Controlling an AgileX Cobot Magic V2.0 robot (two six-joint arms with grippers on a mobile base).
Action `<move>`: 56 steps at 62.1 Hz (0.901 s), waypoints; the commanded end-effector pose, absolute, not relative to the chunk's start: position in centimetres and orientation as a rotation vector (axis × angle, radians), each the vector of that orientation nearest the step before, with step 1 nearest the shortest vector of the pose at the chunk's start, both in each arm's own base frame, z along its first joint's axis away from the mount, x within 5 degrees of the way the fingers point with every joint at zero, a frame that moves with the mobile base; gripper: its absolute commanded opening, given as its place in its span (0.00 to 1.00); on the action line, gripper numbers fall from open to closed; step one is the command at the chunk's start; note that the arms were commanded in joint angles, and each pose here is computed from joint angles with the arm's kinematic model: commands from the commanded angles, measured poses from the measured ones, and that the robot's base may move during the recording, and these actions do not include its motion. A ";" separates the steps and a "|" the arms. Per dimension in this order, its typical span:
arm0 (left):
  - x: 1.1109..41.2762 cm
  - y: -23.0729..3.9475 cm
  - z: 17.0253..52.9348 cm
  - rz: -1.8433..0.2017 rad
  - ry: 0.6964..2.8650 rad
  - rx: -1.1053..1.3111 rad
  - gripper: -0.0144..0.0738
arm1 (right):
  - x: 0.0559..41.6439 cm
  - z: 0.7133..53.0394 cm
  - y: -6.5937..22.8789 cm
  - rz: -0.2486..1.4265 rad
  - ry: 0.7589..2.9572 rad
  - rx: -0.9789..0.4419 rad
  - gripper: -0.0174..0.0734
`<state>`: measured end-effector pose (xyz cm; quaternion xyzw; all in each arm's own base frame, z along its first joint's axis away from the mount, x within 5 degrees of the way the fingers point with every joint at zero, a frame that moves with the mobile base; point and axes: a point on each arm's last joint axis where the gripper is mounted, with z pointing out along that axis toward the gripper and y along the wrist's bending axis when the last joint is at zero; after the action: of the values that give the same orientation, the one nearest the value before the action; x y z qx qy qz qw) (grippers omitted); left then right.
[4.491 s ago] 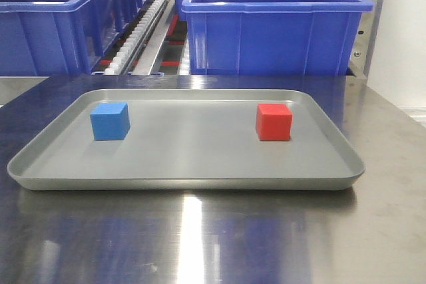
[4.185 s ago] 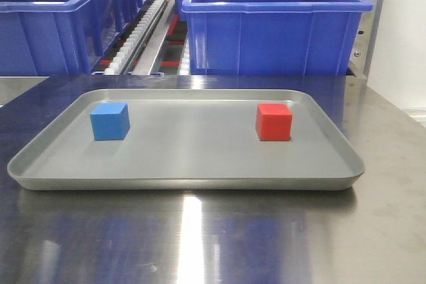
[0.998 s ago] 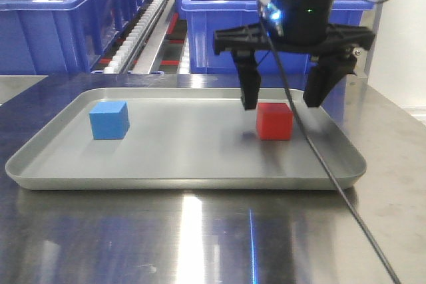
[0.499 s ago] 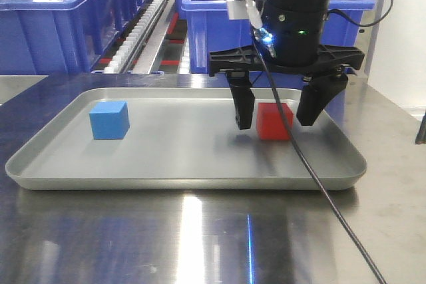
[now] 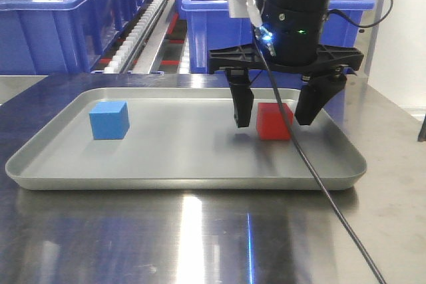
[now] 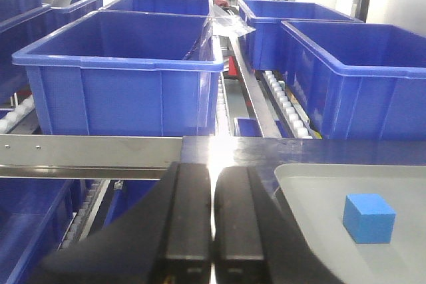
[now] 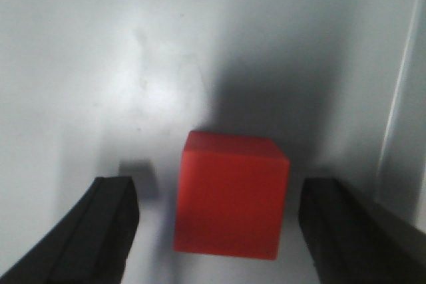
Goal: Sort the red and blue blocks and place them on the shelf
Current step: 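Lower the right gripper and close it on the red cube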
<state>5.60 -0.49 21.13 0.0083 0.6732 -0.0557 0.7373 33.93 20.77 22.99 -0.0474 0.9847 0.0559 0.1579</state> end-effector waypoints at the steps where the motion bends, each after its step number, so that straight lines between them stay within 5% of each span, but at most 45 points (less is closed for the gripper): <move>1: 5.6 -0.4 20.5 -0.123 1.423 0.007 0.31 | 34.3 25.8 20.4 0.214 2.717 -0.129 0.86; 56: 5.6 -0.4 20.5 -0.123 1.423 0.007 0.31 | 34.5 25.8 20.1 0.228 2.718 -0.057 0.86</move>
<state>5.60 -0.49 21.13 0.0083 0.6732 -0.0557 0.7373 34.23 20.42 22.92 -0.0234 0.9853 0.0599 0.1580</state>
